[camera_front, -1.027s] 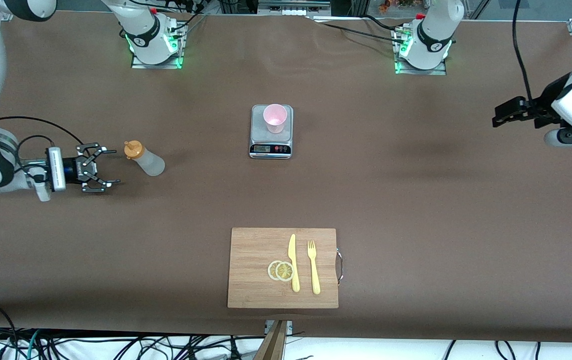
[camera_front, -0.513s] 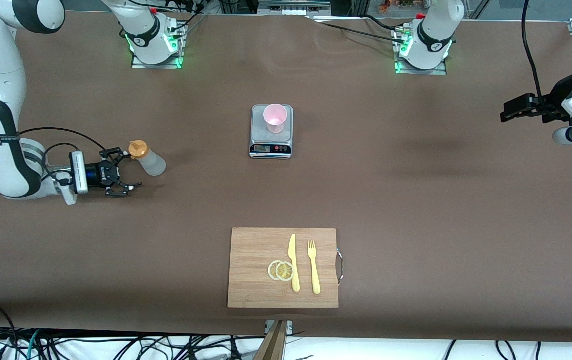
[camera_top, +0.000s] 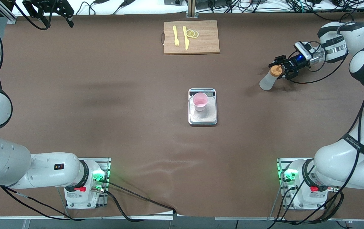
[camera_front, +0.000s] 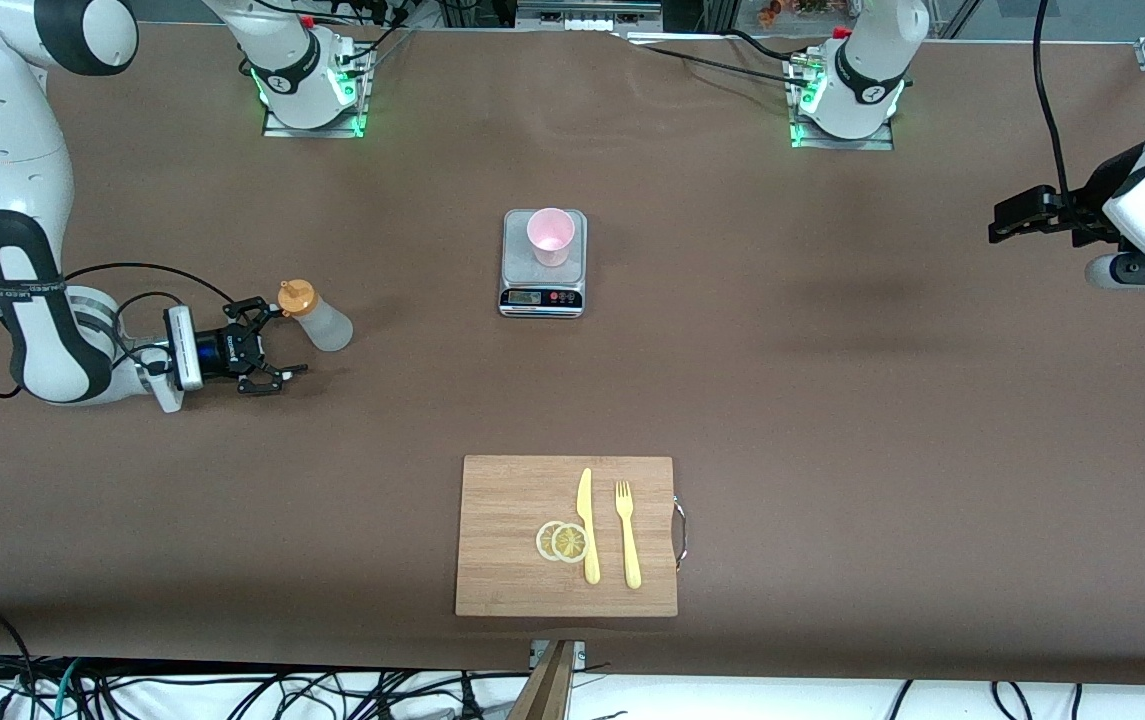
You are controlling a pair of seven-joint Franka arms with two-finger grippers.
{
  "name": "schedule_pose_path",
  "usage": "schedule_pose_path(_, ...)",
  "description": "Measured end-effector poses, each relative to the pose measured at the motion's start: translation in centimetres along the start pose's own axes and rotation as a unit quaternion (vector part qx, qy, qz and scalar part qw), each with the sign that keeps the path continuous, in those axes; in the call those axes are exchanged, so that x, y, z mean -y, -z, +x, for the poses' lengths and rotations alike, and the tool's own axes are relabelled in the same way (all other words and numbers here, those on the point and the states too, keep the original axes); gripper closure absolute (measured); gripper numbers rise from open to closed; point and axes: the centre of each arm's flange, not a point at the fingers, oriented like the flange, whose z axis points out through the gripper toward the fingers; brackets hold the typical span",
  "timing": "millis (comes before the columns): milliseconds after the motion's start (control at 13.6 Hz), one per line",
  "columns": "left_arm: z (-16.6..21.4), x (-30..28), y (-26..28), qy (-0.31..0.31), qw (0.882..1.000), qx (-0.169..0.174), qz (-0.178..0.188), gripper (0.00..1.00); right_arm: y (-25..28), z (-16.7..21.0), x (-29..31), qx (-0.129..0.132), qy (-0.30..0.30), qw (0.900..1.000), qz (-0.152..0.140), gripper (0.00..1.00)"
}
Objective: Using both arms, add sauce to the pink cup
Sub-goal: 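Grasp the white sauce bottle with the right gripper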
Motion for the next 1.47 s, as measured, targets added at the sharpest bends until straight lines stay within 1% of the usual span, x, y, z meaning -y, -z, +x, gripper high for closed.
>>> schedule_pose_path(147,0.0,-0.4,0.0,-0.005,1.0,0.0,0.001,0.0,-0.2,0.0,0.2,-0.004,0.002,1.0,0.01,0.0)
schedule_pose_path(293,0.0,-0.8,0.0,-0.009,1.0,0.001,0.001,0.0,-0.6,-0.2,0.6,-0.006,0.002,1.0,0.028,0.0)
schedule_pose_path(587,-0.1,-1.6,-0.1,-0.022,1.0,0.001,0.002,0.0,-1.8,0.0,0.5,-0.003,0.011,0.999,0.052,0.0)
schedule_pose_path(880,-0.1,-2.0,-0.1,-0.029,1.0,0.001,0.004,0.0,-3.5,0.4,0.0,0.002,0.013,0.998,0.067,0.0)
schedule_pose_path(1173,-0.1,-1.9,-0.1,-0.04,0.999,0.002,0.006,0.0,-4.8,0.0,-0.4,0.007,0.011,0.997,0.074,0.0)
schedule_pose_path(1247,-0.1,-1.9,-0.1,-0.041,0.999,0.002,0.006,0.0,-5.1,-0.1,-0.5,0.008,0.011,0.997,0.076,0.02)
schedule_pose_path(1320,-0.1,-1.9,-0.1,-0.041,0.999,0.002,0.007,0.0,-5.3,-0.1,-0.5,0.009,0.011,0.997,0.077,0.08)
schedule_pose_path(1393,0.0,-1.9,-0.1,-0.041,0.999,0.002,0.007,0.0,-5.3,0.0,-0.6,0.009,0.011,0.997,0.077,0.19)
schedule_pose_path(1467,0.0,-1.9,-0.1,-0.041,0.999,0.002,0.007,0.0,-5.3,0.0,-0.6,0.01,0.012,0.997,0.077,0.33)
